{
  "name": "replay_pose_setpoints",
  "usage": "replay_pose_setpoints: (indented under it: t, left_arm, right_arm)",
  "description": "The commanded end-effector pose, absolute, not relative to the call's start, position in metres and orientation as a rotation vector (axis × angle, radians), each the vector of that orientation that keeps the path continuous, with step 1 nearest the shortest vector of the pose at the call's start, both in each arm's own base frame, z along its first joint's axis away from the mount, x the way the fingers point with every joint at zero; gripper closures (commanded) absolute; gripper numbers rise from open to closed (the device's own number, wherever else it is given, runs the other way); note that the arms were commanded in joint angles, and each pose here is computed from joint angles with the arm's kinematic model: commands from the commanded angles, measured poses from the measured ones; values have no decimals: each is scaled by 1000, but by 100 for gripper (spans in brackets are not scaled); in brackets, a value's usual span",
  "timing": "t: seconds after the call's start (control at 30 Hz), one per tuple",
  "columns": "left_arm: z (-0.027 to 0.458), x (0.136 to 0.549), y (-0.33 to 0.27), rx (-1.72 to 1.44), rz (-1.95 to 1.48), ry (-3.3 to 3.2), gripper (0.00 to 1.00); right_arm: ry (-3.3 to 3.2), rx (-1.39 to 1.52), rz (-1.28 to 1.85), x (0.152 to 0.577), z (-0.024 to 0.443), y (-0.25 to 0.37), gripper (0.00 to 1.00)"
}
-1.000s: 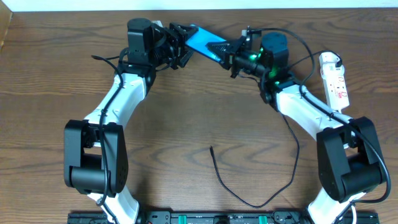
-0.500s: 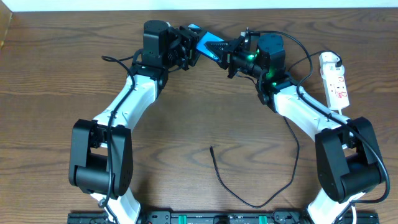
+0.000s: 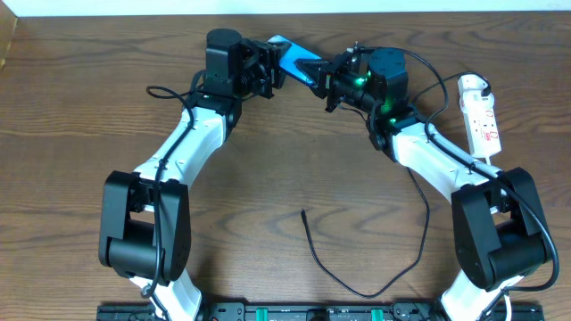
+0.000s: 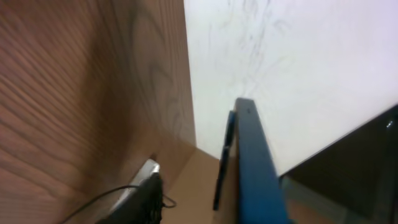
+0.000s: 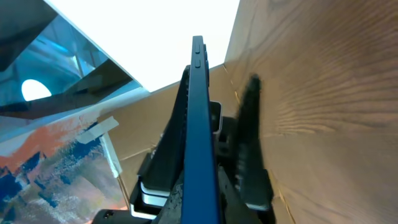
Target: Plug charger to phone and switch on socket
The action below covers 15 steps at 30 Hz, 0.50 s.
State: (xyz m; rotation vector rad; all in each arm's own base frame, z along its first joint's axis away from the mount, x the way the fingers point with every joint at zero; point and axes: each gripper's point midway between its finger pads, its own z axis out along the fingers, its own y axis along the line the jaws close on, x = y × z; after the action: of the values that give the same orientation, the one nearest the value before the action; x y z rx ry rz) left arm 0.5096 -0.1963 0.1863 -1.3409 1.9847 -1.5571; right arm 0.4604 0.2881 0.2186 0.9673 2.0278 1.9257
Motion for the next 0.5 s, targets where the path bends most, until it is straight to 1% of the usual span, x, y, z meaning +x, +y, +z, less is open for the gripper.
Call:
replay_pose_setpoints:
  t: [0.0, 0.2, 0.23, 0.27, 0.47]
  left_arm:
    - [197, 511, -191, -1350, -1556, 1947, 76]
    - [197, 511, -191, -1351, -1555, 1947, 81]
    - [197, 511, -191, -1351, -1555, 1947, 89]
    - [197, 511, -191, -1350, -1556, 1947, 92]
    - [197, 511, -191, -1350, -1556, 1947, 93]
  right_arm:
    - [1996, 935, 1949, 462, 231, 292, 99]
    - [2006, 930, 1954, 460, 231, 294, 99]
    - [2008, 927, 1955, 460, 231, 296, 99]
    - [2010, 925, 1956, 459, 231, 297, 98]
    - [2014, 922, 1958, 458, 231, 299, 98]
